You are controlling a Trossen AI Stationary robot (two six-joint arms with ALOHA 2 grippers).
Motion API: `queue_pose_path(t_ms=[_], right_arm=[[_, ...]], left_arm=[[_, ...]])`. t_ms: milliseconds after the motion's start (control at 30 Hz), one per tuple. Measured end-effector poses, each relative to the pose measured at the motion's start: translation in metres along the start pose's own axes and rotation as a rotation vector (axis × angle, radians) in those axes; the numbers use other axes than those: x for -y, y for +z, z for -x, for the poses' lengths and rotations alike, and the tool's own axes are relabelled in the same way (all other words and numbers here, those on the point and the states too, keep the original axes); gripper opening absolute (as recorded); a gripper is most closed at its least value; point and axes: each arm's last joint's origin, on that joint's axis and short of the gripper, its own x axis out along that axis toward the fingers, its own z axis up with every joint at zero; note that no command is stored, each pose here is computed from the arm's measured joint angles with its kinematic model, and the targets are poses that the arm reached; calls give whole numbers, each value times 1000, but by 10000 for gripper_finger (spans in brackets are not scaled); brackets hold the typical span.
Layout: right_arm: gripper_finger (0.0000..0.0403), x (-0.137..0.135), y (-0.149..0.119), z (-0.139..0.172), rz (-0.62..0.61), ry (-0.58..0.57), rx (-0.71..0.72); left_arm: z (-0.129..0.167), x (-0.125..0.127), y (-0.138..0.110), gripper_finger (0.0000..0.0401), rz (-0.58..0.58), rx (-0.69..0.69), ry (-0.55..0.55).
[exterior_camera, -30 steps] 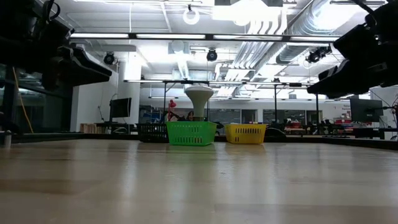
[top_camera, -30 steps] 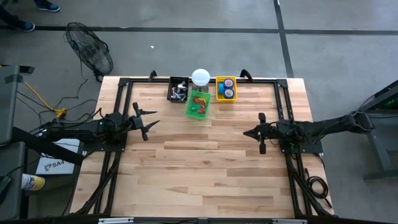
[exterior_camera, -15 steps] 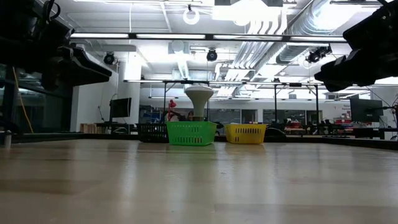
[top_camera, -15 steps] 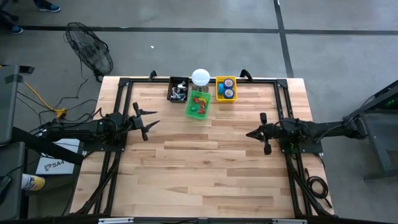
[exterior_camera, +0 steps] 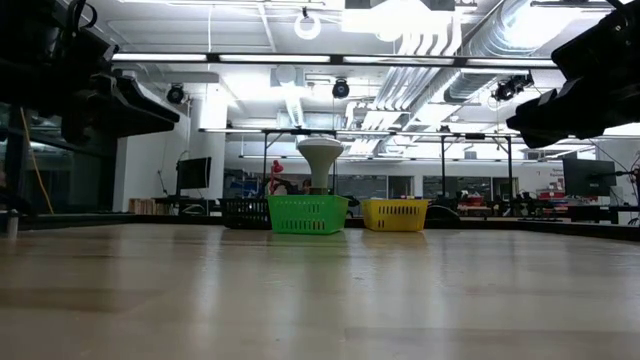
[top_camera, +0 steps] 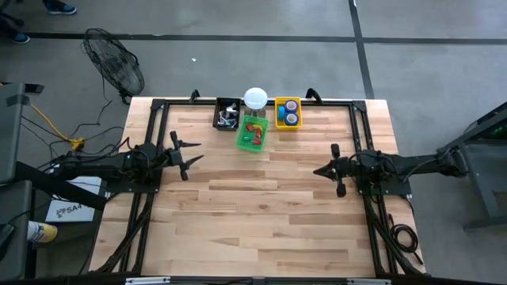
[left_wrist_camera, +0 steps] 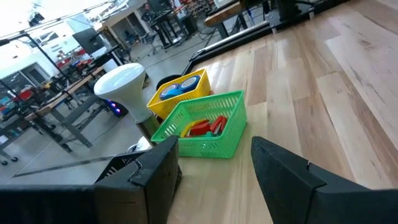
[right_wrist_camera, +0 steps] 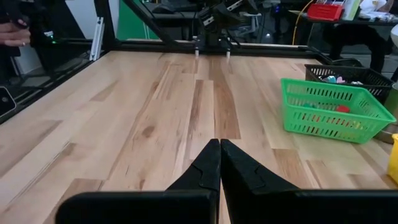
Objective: Pick and place Stapler, Stapler remover, tape
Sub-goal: Return to Home Position
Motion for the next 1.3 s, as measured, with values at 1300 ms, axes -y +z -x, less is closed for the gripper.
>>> queue_pose_path(t_ms=[1300], right_arm=[[0,0,2,0,26,16,20]], left_arm=[[0,0,0,197,-3,5,-1]])
